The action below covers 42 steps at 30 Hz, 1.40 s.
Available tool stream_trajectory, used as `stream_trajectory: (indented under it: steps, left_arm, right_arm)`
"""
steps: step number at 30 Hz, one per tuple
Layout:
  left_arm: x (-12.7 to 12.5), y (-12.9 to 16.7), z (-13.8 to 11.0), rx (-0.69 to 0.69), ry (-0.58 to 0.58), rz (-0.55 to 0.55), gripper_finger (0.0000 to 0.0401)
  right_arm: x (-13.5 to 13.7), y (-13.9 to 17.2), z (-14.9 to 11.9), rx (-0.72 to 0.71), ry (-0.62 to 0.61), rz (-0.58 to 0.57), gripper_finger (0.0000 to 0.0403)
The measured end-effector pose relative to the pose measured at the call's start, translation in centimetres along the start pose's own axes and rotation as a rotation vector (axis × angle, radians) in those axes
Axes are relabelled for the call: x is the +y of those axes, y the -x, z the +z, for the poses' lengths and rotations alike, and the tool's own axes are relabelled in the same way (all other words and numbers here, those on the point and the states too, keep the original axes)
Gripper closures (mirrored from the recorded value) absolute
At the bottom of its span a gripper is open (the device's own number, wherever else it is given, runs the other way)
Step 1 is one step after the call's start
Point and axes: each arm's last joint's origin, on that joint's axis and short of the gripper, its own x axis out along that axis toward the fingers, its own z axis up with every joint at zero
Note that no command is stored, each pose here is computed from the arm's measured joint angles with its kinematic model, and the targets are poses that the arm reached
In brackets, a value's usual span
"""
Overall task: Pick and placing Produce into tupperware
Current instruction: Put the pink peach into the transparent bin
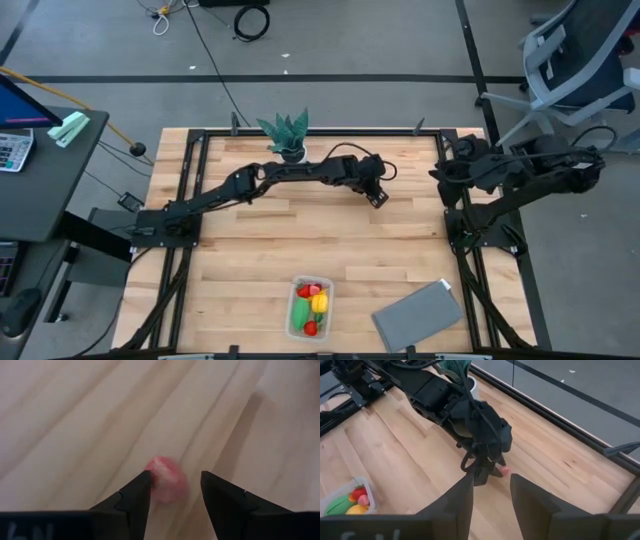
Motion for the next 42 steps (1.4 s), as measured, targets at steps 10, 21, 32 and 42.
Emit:
stream_trajectory:
  steps: [10, 21, 32, 42]
  left_arm:
    - [0.3, -1.1, -0.8, 0.021, -0.001, 0.016, 0.0239]
    - [0.0, -1.2, -1.1, 0.036, 0.006, 0.018, 0.0274]
    - [-1.0, -1.0, -1.7, 0.048, 0.031, 0.018, 0.0342]
    - [-5.7, 4.7, -1.5, 0.093, 0.05, -0.038, 0.0357]
  right_arm:
    - [0.1, -0.1, 0.0, 0.004, 0.003, -0.002, 0.0268]
    - [0.1, -0.1, -0.1, 0.013, 0.008, -0.005, 0.0269]
    - [0.1, -0.1, -0.1, 0.013, 0.033, -0.006, 0.0271]
    - [0.0, -0.1, -0.1, 0.02, 0.04, -0.01, 0.0271]
